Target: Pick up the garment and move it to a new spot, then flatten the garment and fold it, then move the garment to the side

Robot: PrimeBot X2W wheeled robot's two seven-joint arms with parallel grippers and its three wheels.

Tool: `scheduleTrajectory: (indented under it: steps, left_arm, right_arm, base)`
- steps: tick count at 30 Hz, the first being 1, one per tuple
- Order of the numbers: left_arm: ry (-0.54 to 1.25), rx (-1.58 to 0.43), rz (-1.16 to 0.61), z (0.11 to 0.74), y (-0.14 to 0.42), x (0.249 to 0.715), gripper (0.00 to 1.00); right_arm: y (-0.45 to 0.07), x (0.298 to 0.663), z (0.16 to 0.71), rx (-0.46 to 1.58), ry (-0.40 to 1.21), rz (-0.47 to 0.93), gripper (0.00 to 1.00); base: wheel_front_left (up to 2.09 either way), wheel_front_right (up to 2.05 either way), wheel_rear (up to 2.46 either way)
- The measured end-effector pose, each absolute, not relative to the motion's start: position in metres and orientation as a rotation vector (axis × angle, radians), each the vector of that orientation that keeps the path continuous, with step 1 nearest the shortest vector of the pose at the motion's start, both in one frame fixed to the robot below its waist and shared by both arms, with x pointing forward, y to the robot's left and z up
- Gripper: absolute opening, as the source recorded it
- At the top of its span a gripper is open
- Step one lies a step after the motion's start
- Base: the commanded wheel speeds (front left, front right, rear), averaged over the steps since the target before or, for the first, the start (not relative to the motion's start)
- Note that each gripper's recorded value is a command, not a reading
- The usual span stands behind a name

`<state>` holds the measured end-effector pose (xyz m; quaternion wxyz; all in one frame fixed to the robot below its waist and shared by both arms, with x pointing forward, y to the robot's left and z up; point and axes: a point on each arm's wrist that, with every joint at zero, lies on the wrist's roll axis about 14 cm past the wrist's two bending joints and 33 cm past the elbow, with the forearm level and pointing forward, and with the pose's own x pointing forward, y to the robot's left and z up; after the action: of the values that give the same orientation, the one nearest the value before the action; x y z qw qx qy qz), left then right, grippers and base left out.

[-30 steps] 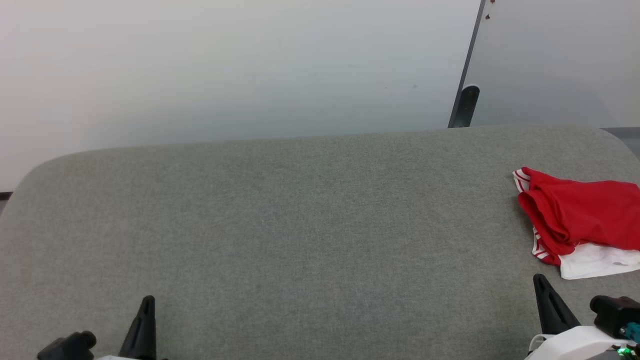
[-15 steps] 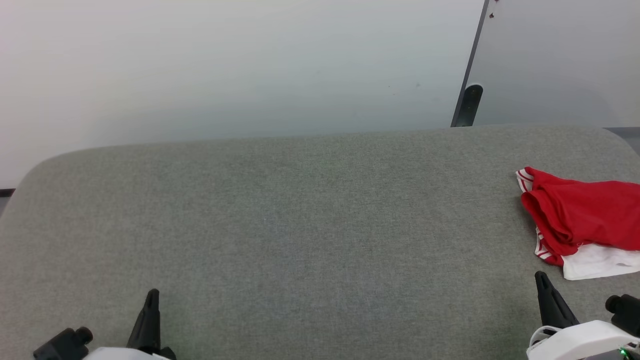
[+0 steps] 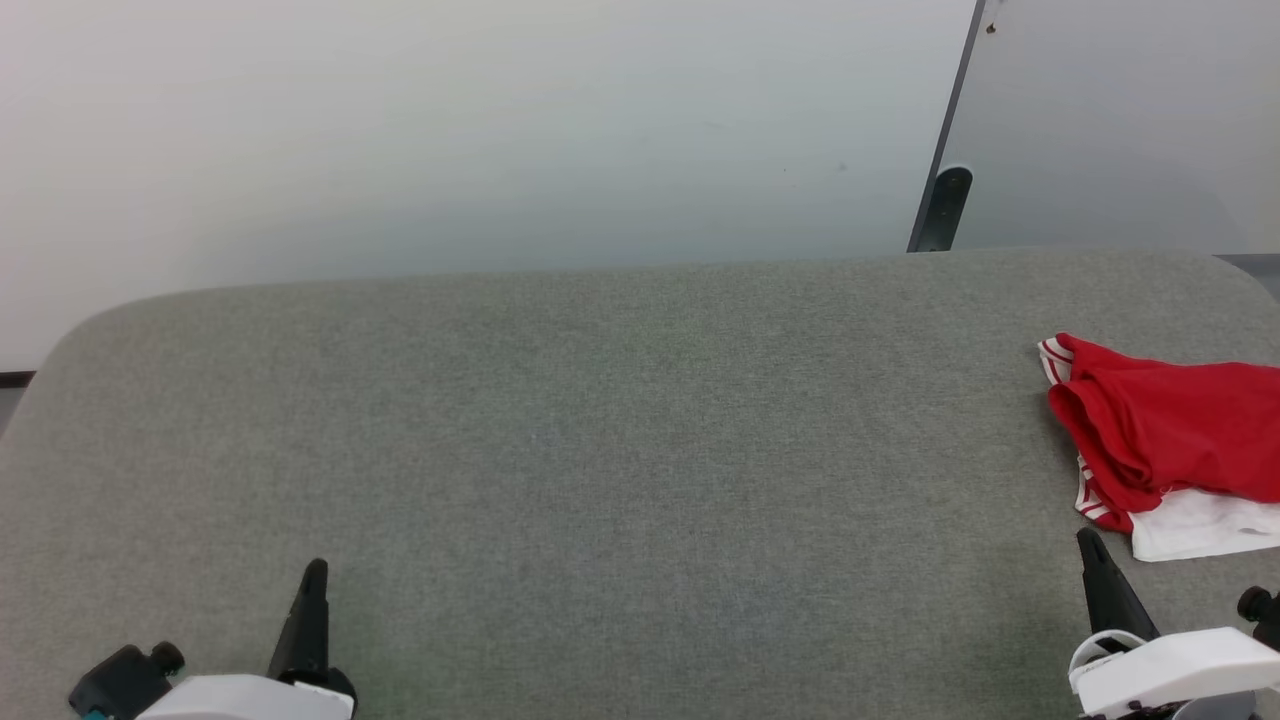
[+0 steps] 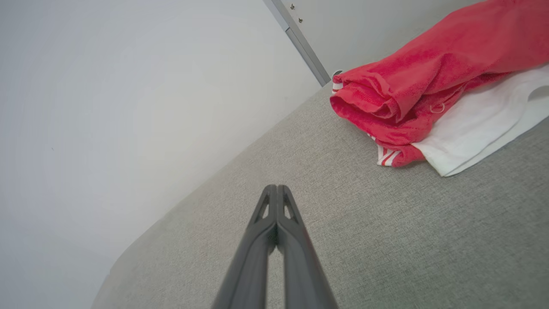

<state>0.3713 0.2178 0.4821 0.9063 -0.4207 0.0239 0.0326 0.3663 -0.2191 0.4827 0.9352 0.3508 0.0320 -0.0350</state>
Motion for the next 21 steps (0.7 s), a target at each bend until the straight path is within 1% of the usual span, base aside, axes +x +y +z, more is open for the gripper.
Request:
scheduleTrajectory:
  steps: [21]
  left_arm:
    - [0.047,-1.09,0.067,0.4859,0.2123,0.3763,0.0]
  right_arm:
    - [-0.2135,0.3713,0.4859,0.986,0.057,-0.072,0.0]
  base:
    - [0.0,0.0,0.0]
